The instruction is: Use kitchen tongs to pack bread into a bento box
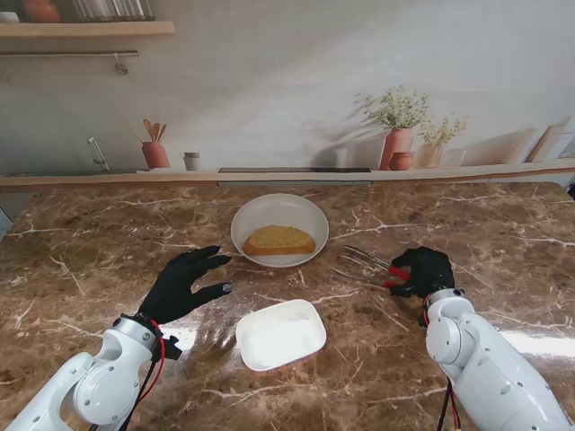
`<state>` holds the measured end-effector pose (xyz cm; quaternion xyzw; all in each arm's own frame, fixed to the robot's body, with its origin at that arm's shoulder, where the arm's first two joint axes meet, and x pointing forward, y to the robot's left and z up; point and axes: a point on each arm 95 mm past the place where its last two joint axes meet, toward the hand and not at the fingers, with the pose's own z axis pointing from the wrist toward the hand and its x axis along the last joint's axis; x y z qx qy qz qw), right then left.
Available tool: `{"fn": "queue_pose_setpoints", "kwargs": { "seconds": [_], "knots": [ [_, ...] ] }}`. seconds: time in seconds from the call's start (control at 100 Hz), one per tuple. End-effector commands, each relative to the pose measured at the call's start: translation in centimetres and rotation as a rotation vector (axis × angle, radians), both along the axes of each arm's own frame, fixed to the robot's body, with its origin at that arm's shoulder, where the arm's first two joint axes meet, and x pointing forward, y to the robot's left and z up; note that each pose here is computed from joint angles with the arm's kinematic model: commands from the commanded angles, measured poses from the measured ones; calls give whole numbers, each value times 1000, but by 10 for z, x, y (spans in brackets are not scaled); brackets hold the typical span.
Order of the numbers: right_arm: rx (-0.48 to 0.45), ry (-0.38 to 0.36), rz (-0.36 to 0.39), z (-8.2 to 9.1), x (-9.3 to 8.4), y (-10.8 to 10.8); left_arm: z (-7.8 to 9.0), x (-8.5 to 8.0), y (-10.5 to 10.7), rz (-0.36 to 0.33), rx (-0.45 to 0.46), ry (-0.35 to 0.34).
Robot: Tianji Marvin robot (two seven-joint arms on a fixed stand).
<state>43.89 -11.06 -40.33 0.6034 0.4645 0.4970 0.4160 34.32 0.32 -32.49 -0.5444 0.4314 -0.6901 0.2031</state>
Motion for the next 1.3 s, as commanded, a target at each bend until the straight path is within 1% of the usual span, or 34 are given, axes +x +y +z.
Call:
{"fn": "queue_pose_setpoints", "kwargs": {
  "seconds": [0.0, 0.11, 0.2, 0.38, 0.52, 0.64, 1.02, 1.21, 1.29],
  "knots": [
    [16, 17, 1, -7, -7, 1, -2, -2, 0, 0, 3, 6],
    [24, -18, 15, 2, -7, 2, -2, -2, 1, -1, 3, 5],
    [40, -30, 23, 6, -7, 2, -2, -2, 1, -1, 1, 2],
    [138, -30, 7, 4, -8, 2, -3, -3, 1, 1, -1, 1],
    [124, -43, 25, 1, -10, 2, -3, -3, 1, 1, -2, 4],
    [117, -87, 30, 1, -10, 2, -3, -3, 1, 2, -3, 3],
    [127, -105, 44, -1, -12, 1, -4, -4, 2, 2, -2, 5],
    [140, -147, 48, 0, -13, 3, -4, -4, 1, -1, -1, 3],
    [152, -151, 48, 1, -13, 4, -4, -4, 1, -2, -1, 3]
  ]
}}
